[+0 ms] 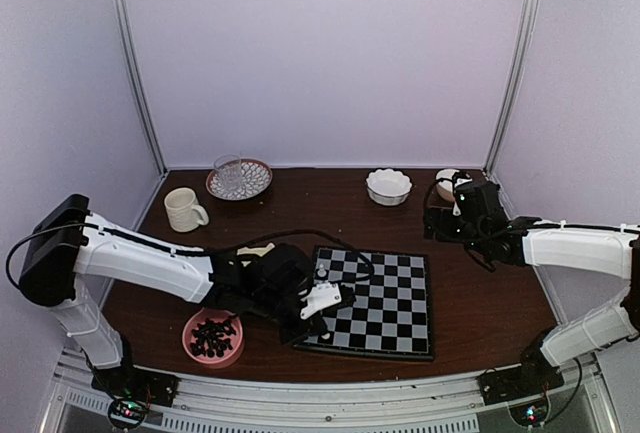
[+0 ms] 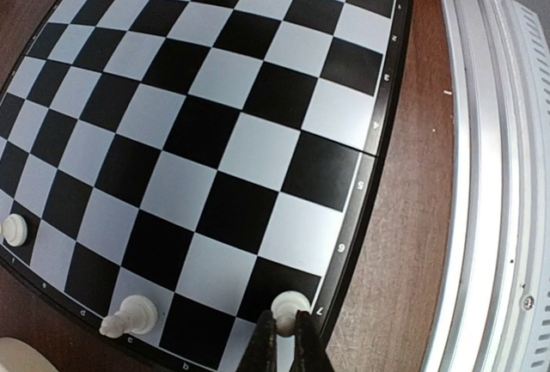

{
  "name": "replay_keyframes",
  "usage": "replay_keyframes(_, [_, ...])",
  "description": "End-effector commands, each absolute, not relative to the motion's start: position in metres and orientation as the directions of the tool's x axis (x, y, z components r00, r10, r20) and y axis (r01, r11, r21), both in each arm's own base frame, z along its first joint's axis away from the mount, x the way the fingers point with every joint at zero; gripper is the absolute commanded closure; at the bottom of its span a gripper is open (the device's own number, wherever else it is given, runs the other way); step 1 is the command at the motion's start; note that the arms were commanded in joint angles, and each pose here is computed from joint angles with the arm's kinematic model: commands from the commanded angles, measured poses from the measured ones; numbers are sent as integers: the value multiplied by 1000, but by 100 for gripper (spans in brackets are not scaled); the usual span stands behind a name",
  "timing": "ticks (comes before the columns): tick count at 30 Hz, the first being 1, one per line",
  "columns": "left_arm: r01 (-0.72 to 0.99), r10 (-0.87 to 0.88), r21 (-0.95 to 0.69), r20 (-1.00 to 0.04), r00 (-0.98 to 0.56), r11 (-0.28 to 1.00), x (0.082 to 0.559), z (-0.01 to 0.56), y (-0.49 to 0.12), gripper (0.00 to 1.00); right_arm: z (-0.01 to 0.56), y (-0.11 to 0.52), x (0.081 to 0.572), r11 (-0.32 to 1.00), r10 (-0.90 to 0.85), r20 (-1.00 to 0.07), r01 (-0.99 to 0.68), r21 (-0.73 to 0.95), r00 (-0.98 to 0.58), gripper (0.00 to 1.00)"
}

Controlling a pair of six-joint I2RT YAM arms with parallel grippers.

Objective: Set up the chess pieces on the board
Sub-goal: Place the pawn at h2.

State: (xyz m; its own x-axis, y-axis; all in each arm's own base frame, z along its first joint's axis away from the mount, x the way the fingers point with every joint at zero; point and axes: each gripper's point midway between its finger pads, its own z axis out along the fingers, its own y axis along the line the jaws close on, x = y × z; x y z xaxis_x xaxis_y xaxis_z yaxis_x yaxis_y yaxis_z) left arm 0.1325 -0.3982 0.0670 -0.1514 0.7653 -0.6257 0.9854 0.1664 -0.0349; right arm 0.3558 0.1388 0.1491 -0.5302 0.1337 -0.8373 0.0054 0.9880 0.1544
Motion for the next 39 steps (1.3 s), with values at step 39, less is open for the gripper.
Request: replay_keyframes(39, [986, 810, 53, -578, -100, 160, 137, 57, -409, 84, 153, 142, 357, 988, 130, -839, 2, 152, -528, 3])
